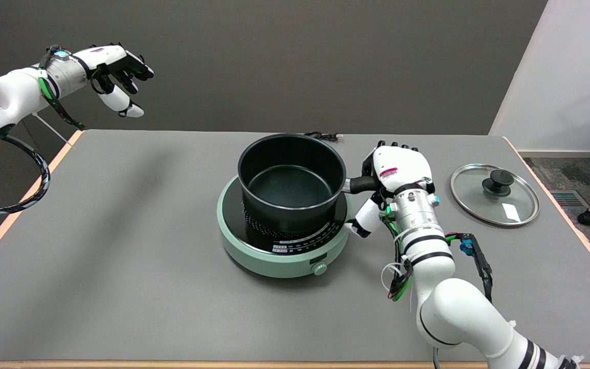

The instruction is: Pick up the pot.

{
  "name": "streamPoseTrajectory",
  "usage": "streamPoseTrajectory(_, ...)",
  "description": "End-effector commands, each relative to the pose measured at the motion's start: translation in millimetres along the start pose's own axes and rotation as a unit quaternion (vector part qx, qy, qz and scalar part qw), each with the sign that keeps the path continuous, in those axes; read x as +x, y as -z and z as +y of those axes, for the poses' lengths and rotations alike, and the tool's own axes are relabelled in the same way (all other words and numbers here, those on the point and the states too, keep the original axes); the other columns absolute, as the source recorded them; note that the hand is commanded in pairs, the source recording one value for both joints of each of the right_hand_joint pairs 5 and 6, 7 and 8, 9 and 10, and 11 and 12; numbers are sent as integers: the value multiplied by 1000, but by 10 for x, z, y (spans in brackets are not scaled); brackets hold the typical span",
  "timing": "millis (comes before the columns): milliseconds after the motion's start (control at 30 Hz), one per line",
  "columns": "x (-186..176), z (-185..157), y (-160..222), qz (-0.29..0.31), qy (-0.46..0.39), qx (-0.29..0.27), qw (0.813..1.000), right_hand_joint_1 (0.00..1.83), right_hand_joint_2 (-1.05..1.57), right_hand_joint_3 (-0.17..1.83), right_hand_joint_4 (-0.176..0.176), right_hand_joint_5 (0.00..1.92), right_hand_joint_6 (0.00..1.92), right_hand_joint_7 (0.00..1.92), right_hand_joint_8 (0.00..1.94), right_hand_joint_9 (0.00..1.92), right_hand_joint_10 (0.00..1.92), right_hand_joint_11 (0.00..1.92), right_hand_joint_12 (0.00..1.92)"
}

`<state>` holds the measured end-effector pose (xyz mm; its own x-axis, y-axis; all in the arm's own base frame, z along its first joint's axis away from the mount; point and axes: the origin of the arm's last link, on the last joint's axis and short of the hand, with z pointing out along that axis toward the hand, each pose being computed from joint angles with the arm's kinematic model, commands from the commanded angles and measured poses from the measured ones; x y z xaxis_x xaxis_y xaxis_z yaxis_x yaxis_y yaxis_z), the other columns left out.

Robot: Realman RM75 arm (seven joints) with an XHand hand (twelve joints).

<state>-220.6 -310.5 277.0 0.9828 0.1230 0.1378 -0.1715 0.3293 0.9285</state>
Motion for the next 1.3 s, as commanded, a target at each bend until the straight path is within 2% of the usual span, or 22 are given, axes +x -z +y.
streamPoseTrajectory(33,-58,60,37,-13,-1,-12,1000,1217,-324,1294,-61,1318,1318,1318,1318,1318,1318,1318,1318)
streamPoseTrajectory(133,-27,45,27,-6,2,-5,1000,1226,-290,1358,-73,1352,1352,1352,1352,1352,1352,1352,1352)
streamPoseTrajectory(267,35,28,9,7,10,4,1000,1231,-306,1833,-97,1390,1390,1390,1390,1390,1390,1390,1390)
streamPoseTrajectory(400,107,20,-7,18,8,10,1000,1278,-376,1833,-103,1359,1359,1359,1359,1359,1359,1359,1359)
streamPoseTrajectory(500,148,14,-17,23,8,15,1000,1285,-389,1833,-76,1285,1285,1285,1285,1285,1285,1285,1285)
streamPoseTrajectory(567,171,5,-22,26,7,18,999,1284,-376,1833,-70,1273,1273,1273,1273,1273,1273,1273,1273)
streamPoseTrajectory(767,206,-5,-23,33,5,17,999,1321,-138,1833,-93,1317,1317,1317,1317,1317,1317,1317,1317)
streamPoseTrajectory(833,204,-3,-23,32,4,17,999,1322,-122,1833,-87,1301,1301,1301,1301,1301,1301,1301,1301)
streamPoseTrajectory(900,192,-17,-26,30,6,23,999,1323,-105,1833,-65,1253,1253,1253,1253,1253,1253,1253,1253)
streamPoseTrajectory(1067,182,-70,-28,28,13,45,999,1350,-11,1833,-98,1324,1324,1324,1324,1324,1324,1324,1324)
streamPoseTrajectory(1200,167,-77,-27,28,18,47,998,1362,-181,1833,-109,1368,1368,1368,1368,1368,1368,1368,1368)
streamPoseTrajectory(1233,166,-77,-25,28,18,47,998,1361,-192,1797,-110,1380,1380,1380,1380,1380,1380,1380,1380)
streamPoseTrajectory(1300,165,-84,-22,28,19,48,998,1345,-206,1423,-105,1396,1396,1396,1396,1396,1396,1396,1396)
